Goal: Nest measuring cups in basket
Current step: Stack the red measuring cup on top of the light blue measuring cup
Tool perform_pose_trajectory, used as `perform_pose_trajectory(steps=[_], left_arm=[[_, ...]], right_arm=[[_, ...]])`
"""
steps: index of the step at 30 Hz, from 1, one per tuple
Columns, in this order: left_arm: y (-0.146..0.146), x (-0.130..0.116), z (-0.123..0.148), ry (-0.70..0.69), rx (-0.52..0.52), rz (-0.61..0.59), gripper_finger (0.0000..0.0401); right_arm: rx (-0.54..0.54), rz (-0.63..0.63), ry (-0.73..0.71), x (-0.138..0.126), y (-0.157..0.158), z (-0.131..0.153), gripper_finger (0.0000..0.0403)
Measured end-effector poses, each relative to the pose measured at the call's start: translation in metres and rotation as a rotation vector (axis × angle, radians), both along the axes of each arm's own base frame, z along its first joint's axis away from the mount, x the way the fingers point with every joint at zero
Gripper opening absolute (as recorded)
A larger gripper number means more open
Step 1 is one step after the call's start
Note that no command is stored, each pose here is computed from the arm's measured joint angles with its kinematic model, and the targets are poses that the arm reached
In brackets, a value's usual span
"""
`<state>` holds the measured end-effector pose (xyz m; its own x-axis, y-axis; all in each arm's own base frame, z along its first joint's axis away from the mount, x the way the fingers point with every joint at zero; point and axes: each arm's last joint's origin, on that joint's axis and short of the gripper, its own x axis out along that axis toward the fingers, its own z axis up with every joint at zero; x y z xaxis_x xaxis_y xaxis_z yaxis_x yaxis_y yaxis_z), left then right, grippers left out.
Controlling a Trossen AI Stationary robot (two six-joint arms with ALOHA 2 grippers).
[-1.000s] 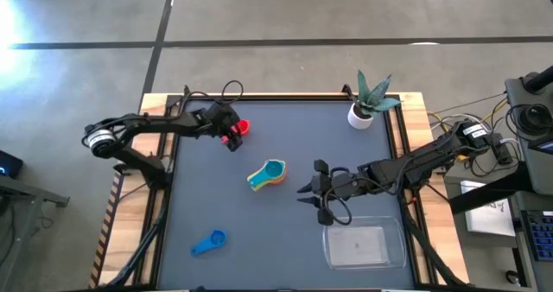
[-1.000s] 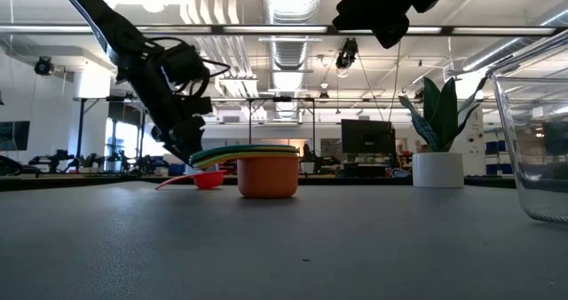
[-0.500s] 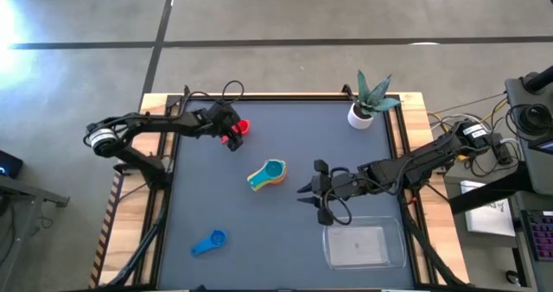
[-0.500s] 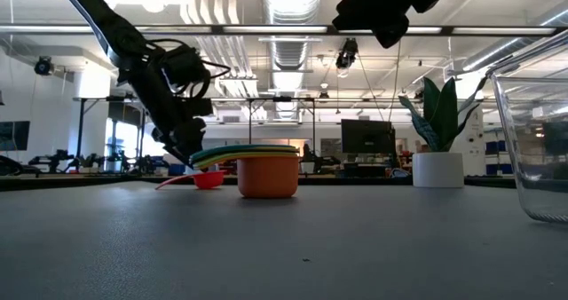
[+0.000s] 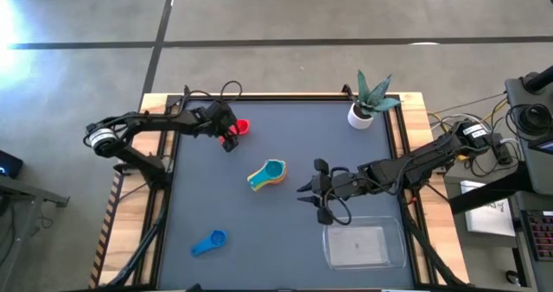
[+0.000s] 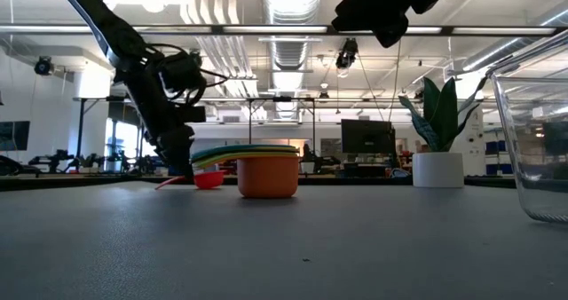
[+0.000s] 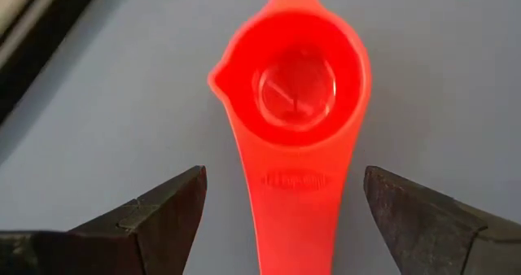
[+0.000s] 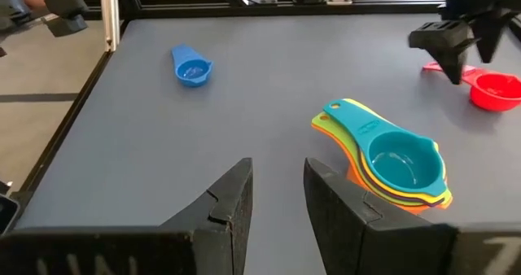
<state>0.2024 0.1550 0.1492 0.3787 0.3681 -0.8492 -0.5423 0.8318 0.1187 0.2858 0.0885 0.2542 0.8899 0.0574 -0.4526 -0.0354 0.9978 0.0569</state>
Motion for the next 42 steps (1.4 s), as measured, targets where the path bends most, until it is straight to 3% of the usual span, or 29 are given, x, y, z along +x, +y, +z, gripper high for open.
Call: perform_pose_trajectory(steps=[7,14,23,33,42], left_arm=[[0.001,0.001,-0.01,0.036,-0.019,-0.007,0.0311],[0.004,0.007,-0.028,0.065,-0.08,-0.022,0.0276],[0.005,0.009,-0.014,0.039,-0.07,-0.014,0.0131],[0.001,0.013,0.004,0.034,-0.148,0.016,0.0131],[-0.049,0.015,0.05,-0.115,-0.191,-0.016,0.0131]], right_arm=[[-0.006,-0.006,-0.002,0.0,0.0,0.0,0.01],[-0.002,-0.007,-0.006,0.001,0.0,0.002,0.01],[-0.011,-0.003,-0.006,0.001,0.0,0.001,0.01],[-0.012,-0.003,-0.003,0.0,0.0,0.001,0.01],[-0.084,0.004,-0.026,0.0,-0.001,0.004,0.01]])
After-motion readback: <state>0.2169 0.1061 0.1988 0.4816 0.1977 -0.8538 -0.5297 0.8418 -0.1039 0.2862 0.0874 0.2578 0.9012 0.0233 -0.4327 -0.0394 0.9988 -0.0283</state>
